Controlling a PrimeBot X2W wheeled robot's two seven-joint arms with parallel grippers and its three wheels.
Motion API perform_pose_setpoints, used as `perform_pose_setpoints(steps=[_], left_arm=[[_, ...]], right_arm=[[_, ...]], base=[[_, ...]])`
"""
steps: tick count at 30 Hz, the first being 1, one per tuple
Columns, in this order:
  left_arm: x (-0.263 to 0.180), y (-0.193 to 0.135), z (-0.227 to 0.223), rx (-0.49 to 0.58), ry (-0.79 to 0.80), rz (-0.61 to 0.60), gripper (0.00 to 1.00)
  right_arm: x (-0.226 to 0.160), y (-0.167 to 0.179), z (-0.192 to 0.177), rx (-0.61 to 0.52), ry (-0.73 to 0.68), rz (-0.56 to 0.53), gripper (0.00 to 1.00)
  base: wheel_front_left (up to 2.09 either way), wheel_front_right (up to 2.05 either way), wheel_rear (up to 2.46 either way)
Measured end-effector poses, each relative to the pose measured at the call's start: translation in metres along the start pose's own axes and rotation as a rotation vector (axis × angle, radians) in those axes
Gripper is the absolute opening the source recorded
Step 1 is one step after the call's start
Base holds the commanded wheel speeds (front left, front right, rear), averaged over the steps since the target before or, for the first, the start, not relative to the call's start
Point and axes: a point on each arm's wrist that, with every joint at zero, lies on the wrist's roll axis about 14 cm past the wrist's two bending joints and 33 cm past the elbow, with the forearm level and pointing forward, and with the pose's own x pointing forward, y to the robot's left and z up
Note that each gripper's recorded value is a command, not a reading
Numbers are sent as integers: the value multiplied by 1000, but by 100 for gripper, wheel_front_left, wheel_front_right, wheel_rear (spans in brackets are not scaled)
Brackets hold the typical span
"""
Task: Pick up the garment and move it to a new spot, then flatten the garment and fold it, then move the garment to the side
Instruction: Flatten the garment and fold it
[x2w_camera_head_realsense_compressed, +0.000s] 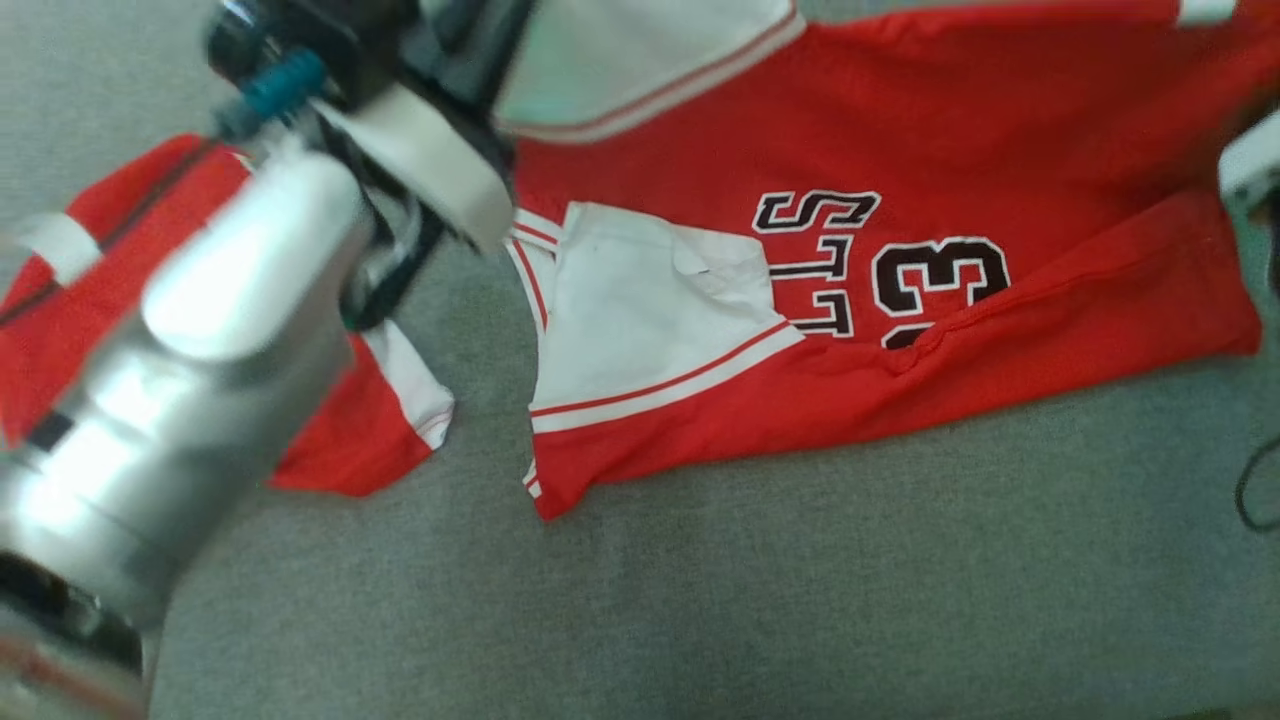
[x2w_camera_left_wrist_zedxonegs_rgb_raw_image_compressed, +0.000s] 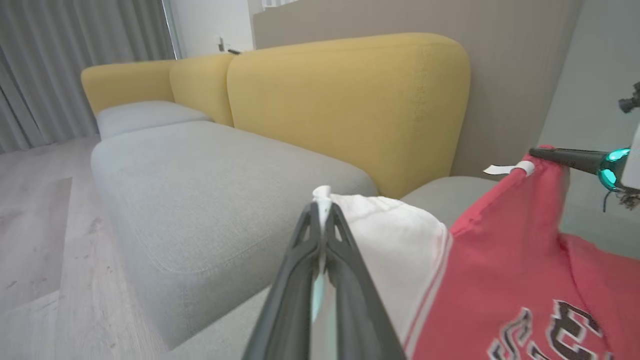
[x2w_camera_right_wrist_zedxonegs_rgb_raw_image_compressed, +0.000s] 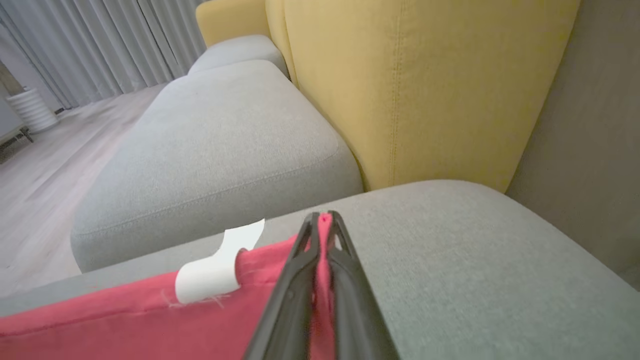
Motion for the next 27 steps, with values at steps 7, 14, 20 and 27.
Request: perform_pose_setpoints(steps=[7, 14, 20, 27], left_arm=[[-40, -36, -20, -41, 101, -71, 0], [-85, -89, -28, -85, 207, -161, 0], [-123, -127, -45, -99, 341, -222, 0], [-142, -152, -60, -128, 432, -267, 0]], right_arm=[[-30, -10, -30, -6, 137, 13, 0], [-65, -25, -48, 1, 263, 20, 0], [-96, -41, -70, -12, 417, 17, 0], [-115, -47, -93, -48, 545, 23, 0]], base=[[0, 0, 0], [0, 0, 0], [0, 0, 0], [0, 0, 0]])
